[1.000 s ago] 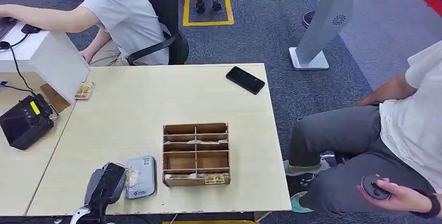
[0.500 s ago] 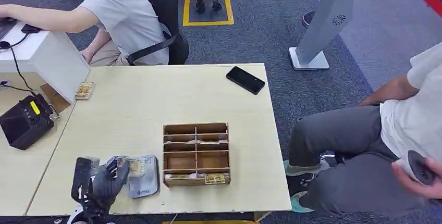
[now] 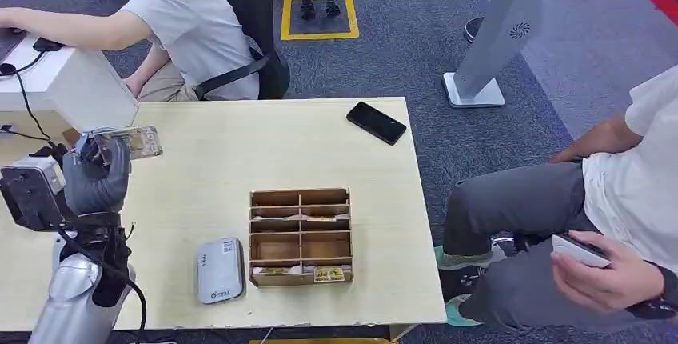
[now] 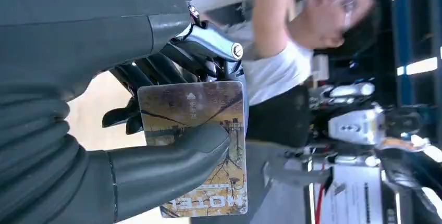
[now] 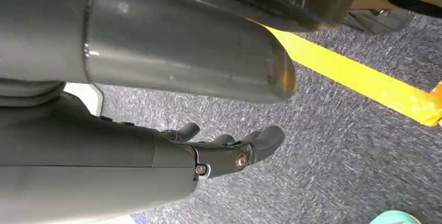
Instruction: Pass the card to the sensor for recognition and then transmit it.
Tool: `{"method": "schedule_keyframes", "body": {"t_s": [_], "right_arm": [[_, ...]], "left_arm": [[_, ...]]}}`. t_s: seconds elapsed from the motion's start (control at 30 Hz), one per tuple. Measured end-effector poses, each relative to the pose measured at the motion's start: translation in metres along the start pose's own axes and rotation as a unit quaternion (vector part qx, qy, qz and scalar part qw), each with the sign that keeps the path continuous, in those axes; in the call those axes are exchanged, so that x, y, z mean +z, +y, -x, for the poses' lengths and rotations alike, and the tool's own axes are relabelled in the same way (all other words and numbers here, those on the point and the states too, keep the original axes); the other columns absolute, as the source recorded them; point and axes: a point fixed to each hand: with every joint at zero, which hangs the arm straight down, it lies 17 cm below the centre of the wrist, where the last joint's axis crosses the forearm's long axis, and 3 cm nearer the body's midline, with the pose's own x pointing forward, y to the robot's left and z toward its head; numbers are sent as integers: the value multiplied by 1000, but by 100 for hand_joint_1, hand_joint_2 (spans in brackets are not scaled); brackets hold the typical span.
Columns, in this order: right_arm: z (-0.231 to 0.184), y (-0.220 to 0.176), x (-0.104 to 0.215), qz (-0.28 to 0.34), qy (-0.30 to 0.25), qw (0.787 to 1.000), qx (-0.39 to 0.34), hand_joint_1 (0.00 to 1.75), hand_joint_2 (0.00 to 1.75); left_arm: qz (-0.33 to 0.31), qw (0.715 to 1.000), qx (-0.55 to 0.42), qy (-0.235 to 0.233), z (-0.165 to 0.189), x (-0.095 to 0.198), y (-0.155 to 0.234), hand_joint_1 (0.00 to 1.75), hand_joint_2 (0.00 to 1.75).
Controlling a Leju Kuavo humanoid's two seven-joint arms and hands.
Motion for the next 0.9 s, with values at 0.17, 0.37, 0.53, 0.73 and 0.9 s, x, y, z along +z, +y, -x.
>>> {"method": "schedule_keyframes", "body": {"t_s": [0.17, 0.37, 0.53, 0.73, 0.9], "right_arm": [[-1, -1, 0, 1, 0, 1000, -2, 0, 0], [-1, -1, 0, 1, 0, 1000, -4, 0, 0], [-2, 0, 0, -3, -3, 1000, 7, 0, 0], [-7, 3, 0, -19, -18, 999, 29, 0, 0], [-4, -2, -2, -24, -24, 999, 41, 0, 0]], "left_arm": [[-1, 1000, -8, -15, -9, -6, 2, 175, 175], [-1, 1000, -12, -16, -9, -7, 3, 175, 175], [-14, 996, -81, -46, -16, -9, 11, 175, 175], [-34, 932, -334, -137, -29, -18, 23, 175, 175], [-15, 882, -446, -153, -13, -19, 24, 175, 175]]}}
